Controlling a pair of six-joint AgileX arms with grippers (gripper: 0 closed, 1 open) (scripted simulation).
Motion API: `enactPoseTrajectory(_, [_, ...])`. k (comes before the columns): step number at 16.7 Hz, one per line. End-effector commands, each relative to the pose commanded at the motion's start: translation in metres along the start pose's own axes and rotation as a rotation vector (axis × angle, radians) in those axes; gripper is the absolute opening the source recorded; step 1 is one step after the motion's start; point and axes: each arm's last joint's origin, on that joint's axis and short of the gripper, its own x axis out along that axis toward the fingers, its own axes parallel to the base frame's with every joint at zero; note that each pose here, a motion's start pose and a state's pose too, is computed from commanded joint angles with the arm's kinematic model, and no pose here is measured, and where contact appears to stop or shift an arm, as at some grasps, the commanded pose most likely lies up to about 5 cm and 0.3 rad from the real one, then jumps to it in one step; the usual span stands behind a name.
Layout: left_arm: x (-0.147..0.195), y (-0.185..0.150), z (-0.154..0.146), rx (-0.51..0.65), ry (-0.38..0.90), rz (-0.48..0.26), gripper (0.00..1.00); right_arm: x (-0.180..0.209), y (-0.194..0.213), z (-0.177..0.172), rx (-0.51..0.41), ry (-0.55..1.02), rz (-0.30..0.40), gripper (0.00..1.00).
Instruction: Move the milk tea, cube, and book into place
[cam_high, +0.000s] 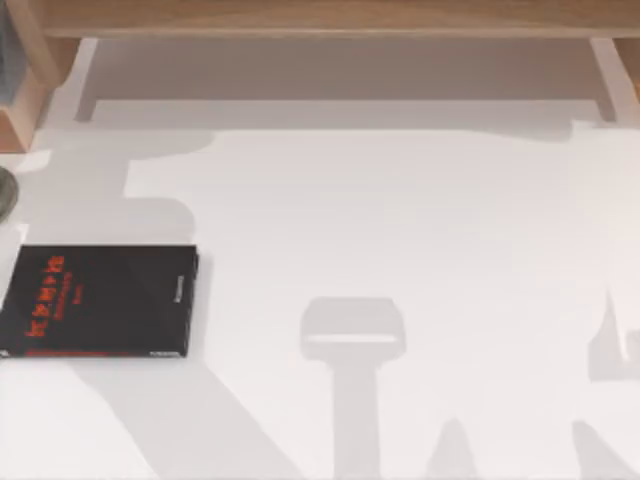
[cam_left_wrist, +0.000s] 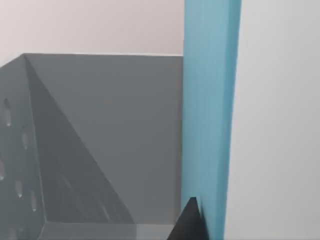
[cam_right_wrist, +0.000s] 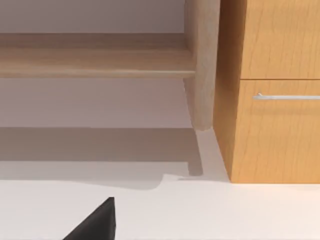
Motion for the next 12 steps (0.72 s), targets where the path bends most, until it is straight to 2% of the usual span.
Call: enactPoseTrajectory(12, [-0.009,-0.001,0.01,0.004,-0.002,-0.001,0.0,0.0,0.0,0.0,0.0,0.0,0.0,1.0])
